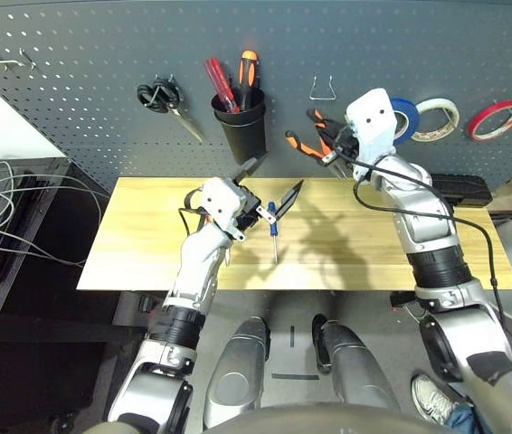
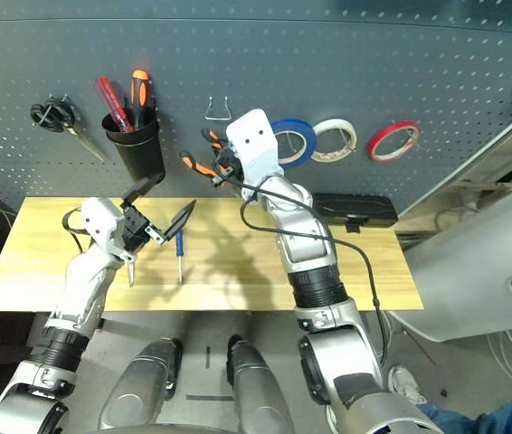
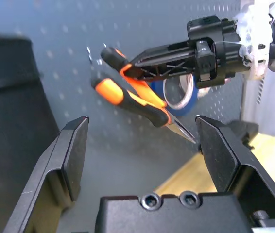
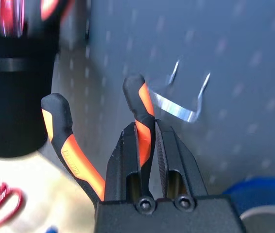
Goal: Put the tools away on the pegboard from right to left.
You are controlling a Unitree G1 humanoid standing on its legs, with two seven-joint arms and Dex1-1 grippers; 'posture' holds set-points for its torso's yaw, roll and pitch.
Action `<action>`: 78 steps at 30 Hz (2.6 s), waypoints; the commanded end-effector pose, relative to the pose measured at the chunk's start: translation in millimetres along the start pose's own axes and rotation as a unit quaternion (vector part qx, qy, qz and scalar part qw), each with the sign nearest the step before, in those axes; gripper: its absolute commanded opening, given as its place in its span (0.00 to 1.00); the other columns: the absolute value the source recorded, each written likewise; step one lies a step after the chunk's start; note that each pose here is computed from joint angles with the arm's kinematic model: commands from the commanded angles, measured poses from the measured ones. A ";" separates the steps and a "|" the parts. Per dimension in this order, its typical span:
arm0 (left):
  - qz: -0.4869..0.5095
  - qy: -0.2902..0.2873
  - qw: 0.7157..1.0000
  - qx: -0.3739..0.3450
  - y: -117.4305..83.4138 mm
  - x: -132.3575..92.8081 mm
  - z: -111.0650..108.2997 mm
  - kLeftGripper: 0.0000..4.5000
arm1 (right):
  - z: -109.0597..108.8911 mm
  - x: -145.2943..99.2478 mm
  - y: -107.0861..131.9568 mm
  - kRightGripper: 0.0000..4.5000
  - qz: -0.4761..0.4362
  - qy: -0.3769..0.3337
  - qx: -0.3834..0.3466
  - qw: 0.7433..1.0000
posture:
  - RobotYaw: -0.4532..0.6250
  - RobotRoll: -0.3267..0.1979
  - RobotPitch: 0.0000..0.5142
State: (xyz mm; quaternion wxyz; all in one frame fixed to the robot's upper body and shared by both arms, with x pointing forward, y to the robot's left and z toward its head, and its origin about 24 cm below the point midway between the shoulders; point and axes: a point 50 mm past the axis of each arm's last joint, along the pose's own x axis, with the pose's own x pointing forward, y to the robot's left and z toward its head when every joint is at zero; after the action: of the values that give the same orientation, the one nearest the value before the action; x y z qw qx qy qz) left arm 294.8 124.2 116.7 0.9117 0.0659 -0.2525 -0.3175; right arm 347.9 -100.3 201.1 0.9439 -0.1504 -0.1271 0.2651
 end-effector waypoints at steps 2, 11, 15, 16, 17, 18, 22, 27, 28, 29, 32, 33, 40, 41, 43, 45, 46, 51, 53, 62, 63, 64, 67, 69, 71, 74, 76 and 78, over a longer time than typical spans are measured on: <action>0.010 -0.008 1.000 0.001 3.6 2.1 4.6 1.00 | 36.0 1.9 -8.7 0.06 -0.025 -0.081 0.005 0.996 | 0.53 0.62 0.39; 0.008 -0.008 1.000 0.001 3.3 3.5 4.7 1.00 | 78.7 4.5 -11.0 0.06 -0.037 -0.190 0.032 0.981 | 0.53 0.62 0.38; 0.005 -0.010 1.000 0.000 2.1 5.8 6.1 1.00 | 92.9 4.5 -15.0 0.06 -0.055 -0.234 0.029 0.970 | 0.53 0.62 0.38; 0.004 -0.011 1.000 0.000 2.0 6.1 6.4 1.00 | 94.5 4.4 -15.7 0.06 -0.059 -0.239 0.027 0.969 | 0.53 0.62 0.38; 0.004 -0.012 1.000 0.000 2.1 6.9 6.8 1.00 | 97.1 4.5 -17.8 0.06 -0.068 -0.248 0.023 0.966 | 0.53 0.62 0.37; 0.003 -0.012 1.000 0.000 2.2 7.5 7.1 1.00 | 98.4 4.6 -19.2 0.06 -0.074 -0.253 0.020 0.964 | 0.53 0.62 0.37; 0.002 -0.014 1.000 -0.001 2.8 10.5 8.2 1.00 | 102.3 5.9 -26.0 0.06 -0.101 -0.273 0.008 0.957 | 0.53 0.62 0.37; 0.000 -0.016 1.000 -0.001 2.9 13.2 9.0 1.00 | 92.9 12.9 -27.7 0.06 -0.116 -0.269 0.002 0.956 | 0.53 0.62 0.35; 0.000 -0.016 1.000 -0.001 2.9 13.6 9.1 1.00 | 89.9 14.0 -26.7 0.06 -0.118 -0.268 0.001 0.956 | 0.53 0.62 0.35; 0.000 -0.017 1.000 -0.001 2.9 14.0 9.2 1.00 | 86.9 15.2 -25.6 0.06 -0.120 -0.267 0.000 0.956 | 0.54 0.62 0.35; -0.001 -0.017 1.000 -0.001 2.9 14.2 9.5 1.00 | 80.4 17.6 -21.7 0.06 -0.121 -0.269 -0.004 0.955 | 0.54 0.62 0.35; -0.001 -0.017 1.000 0.000 2.9 14.1 9.5 1.00 | 79.7 17.9 -21.3 0.06 -0.121 -0.270 -0.006 0.955 | 0.54 0.62 0.35; 0.003 -0.013 1.000 0.002 3.3 12.5 9.3 1.00 | 67.9 24.0 -19.4 0.06 -0.129 -0.271 0.000 0.954 | 0.55 0.62 0.37; 0.004 -0.013 1.000 0.002 3.4 12.2 9.2 1.00 | 67.0 24.7 -19.5 0.06 -0.130 -0.271 0.000 0.954 | 0.55 0.62 0.37; 0.004 -0.012 1.000 0.003 3.2 11.5 9.1 1.00 | 65.3 25.7 -19.7 0.06 -0.131 -0.271 0.001 0.954 | 0.56 0.62 0.38; 0.007 -0.010 1.000 0.002 3.2 10.7 8.9 1.00 | 62.7 27.2 -19.9 0.06 -0.132 -0.270 0.002 0.954 | 0.56 0.62 0.38; 0.008 -0.010 1.000 0.003 3.0 10.3 8.9 1.00 | 60.9 28.1 -20.2 0.06 -0.134 -0.268 0.003 0.954 | 0.56 0.62 0.38; 0.011 -0.008 1.000 0.003 2.3 9.3 8.9 1.00 | 56.0 32.9 -21.6 0.06 -0.144 -0.265 0.013 0.953 | 0.57 0.62 0.39; 0.012 -0.008 1.000 0.004 2.6 9.0 8.8 1.00 | 55.7 34.7 -21.4 0.06 -0.146 -0.266 0.016 0.953 | 0.57 0.62 0.39; 0.018 -0.003 1.000 0.006 3.6 6.1 7.9 1.00 | 60.1 40.0 -18.2 0.06 -0.142 -0.279 0.020 0.949 | 0.58 0.62 0.39; 0.019 -0.003 1.000 0.006 3.9 5.9 7.8 1.00 | 60.5 40.3 -17.9 0.06 -0.141 -0.280 0.020 0.949 | 0.58 0.62 0.39; 0.020 -0.003 1.000 0.006 4.0 5.6 7.8 1.00 | 60.9 40.5 -17.4 0.06 -0.140 -0.281 0.020 0.949 | 0.58 0.62 0.39; 0.021 -0.002 1.000 0.007 3.9 4.9 7.7 1.00 | 59.6 41.3 -15.9 0.06 -0.137 -0.280 0.023 0.950 | 0.59 0.62 0.39; 0.022 -0.001 1.000 0.007 3.8 4.5 7.5 1.00 | 57.0 42.1 -15.0 0.06 -0.137 -0.276 0.026 0.951 | 0.59 0.62 0.40; 0.023 -0.001 1.000 0.007 3.5 4.0 7.7 1.00 | 55.0 42.6 -14.1 0.06 -0.136 -0.274 0.027 0.952 | 0.59 0.62 0.40; 0.025 0.001 1.000 0.007 3.3 3.1 7.4 1.00 | 51.3 43.5 -11.7 0.06 -0.134 -0.270 0.028 0.953 | 0.59 0.62 0.41; 0.025 0.002 1.000 0.008 3.2 2.7 7.3 1.00 | 49.0 43.9 -10.5 0.06 -0.133 -0.267 0.027 0.954 | 0.59 0.62 0.41; 0.026 0.003 1.000 0.008 3.2 2.5 7.3 1.00 | 46.7 44.0 -9.8 0.06 -0.132 -0.265 0.025 0.955 | 0.59 0.62 0.41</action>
State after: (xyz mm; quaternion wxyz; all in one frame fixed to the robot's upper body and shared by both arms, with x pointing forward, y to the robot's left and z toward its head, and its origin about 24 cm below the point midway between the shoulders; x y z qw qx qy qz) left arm 297.1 125.3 127.4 0.9188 0.0648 -0.2594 -0.2903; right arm 375.6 -76.6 251.3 0.9122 -0.0352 -0.3715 0.1694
